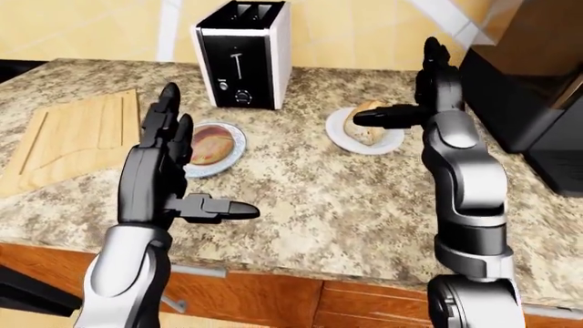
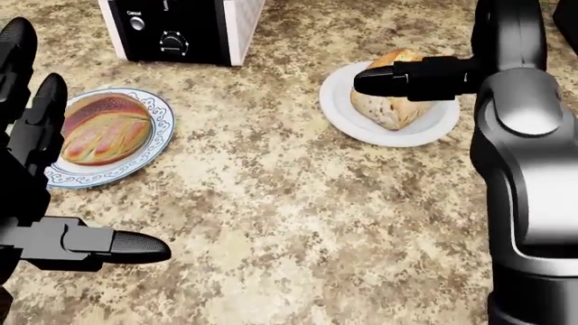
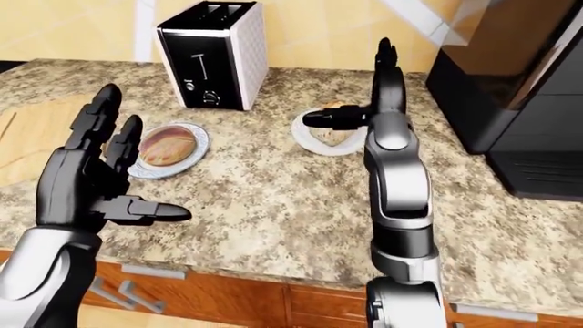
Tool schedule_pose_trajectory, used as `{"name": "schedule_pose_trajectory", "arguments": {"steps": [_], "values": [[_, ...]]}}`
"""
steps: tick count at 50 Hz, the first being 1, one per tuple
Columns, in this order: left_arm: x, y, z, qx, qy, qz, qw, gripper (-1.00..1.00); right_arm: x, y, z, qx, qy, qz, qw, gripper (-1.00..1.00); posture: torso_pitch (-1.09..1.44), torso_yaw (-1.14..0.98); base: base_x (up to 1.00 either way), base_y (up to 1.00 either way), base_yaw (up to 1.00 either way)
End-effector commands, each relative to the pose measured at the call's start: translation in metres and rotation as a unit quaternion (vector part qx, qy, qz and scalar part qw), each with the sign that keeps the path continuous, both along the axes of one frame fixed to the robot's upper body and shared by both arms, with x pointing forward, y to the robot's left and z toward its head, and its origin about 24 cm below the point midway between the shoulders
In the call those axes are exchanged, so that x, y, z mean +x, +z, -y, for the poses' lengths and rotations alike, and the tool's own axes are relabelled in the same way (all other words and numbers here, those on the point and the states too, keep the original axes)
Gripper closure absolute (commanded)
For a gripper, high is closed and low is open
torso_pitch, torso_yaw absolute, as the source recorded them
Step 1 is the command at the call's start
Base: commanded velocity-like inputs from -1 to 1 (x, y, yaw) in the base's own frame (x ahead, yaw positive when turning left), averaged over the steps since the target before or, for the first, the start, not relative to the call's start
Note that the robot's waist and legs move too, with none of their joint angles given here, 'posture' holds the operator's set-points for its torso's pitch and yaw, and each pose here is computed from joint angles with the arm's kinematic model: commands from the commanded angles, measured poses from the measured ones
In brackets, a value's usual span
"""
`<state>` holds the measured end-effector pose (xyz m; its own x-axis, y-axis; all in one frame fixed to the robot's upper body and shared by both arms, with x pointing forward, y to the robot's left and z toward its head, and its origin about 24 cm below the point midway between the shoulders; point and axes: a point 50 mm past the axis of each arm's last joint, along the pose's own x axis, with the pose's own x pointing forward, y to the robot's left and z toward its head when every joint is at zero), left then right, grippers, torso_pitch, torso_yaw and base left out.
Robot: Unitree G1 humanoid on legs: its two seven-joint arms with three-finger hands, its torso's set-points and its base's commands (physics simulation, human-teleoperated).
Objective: Place all breads on the cutting board.
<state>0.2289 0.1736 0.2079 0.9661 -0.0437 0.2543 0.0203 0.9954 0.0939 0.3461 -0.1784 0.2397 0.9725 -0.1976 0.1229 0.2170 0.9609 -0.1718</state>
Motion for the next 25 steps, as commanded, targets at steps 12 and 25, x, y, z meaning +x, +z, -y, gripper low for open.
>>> {"name": "schedule_pose_trajectory", "arguments": {"steps": [12,25], "values": [[-0.001,0.006,0.001,0.003,-0.002,0.035,0.9994,-1.00,0.021,0.018,-0.006,-0.089,-0.006,0.039,0.9953,-1.00,0.00,0.00,0.00,0.00,0.00],[-0.001,0.008,0.003,0.005,-0.004,0.036,0.9993,-1.00,0.030,0.009,-0.011,-0.147,-0.004,0.005,0.9891,-1.00,0.00,0.00,0.00,0.00,0.00]]}}
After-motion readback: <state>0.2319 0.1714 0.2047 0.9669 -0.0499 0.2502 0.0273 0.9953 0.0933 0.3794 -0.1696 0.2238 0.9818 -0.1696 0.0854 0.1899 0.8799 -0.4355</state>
